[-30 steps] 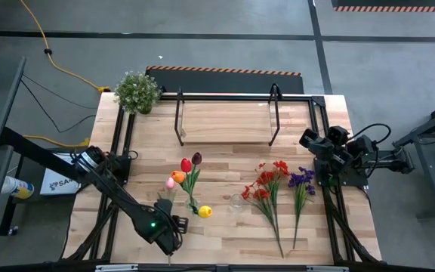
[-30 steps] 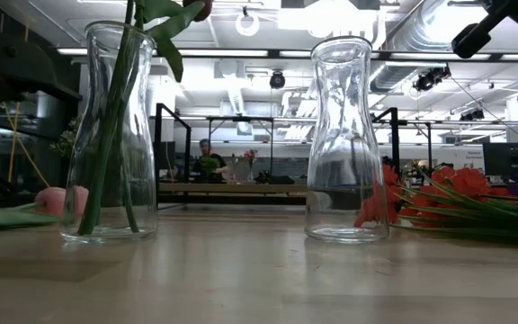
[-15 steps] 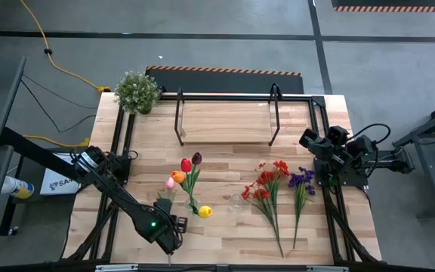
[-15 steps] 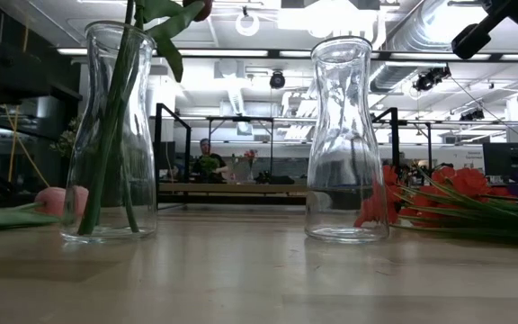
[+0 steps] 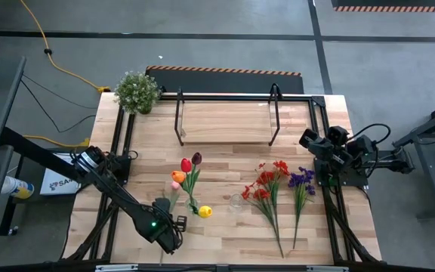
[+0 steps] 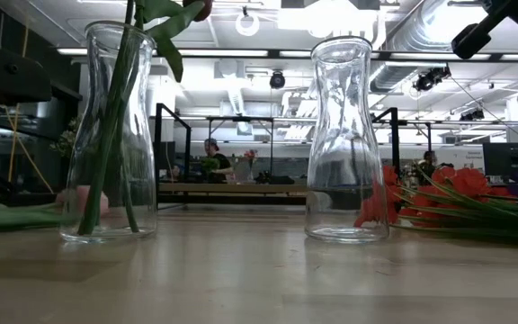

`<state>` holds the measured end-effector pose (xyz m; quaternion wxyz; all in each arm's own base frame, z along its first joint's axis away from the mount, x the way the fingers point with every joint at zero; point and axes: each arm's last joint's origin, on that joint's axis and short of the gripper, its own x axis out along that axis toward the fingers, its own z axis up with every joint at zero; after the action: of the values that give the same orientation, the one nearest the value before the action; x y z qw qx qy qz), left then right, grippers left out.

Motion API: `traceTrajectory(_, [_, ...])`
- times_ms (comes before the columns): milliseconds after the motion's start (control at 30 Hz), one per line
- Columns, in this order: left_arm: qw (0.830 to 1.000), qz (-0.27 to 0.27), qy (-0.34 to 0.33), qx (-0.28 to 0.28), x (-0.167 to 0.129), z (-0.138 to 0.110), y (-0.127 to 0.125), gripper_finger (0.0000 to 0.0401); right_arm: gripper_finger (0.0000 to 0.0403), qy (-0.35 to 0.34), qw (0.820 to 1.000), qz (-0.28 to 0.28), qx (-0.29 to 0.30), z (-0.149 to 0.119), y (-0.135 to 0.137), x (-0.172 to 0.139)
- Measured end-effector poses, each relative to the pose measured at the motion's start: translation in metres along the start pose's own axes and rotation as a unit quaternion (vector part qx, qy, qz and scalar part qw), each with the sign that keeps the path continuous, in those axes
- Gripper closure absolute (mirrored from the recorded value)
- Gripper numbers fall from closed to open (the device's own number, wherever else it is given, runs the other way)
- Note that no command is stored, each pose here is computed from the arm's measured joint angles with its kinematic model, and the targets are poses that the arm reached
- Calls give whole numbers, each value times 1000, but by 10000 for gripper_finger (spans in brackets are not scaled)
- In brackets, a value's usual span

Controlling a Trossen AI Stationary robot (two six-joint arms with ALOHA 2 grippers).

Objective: Pick and place flowers into a vace then onto a shelf
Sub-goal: Put the pink flower into the left transparent vase

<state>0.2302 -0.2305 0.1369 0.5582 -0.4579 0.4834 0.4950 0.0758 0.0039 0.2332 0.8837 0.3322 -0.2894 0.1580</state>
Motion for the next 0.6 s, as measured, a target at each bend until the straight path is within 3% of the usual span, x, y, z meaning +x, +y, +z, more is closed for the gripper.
traceTrajectory(167, [1000, 8, -8, 0, -9, -2, -2, 382, 391, 3, 1000, 3, 0, 0, 0, 0])
traceTrajectory(433, [996, 79, -38, 11, -31, -1, 4, 382, 391, 7, 1000, 7, 5, 0, 0, 0])
traceTrajectory(600, [994, 90, -57, 16, -55, -5, 5, 382, 391, 7, 1000, 8, 5, 0, 0, 0])
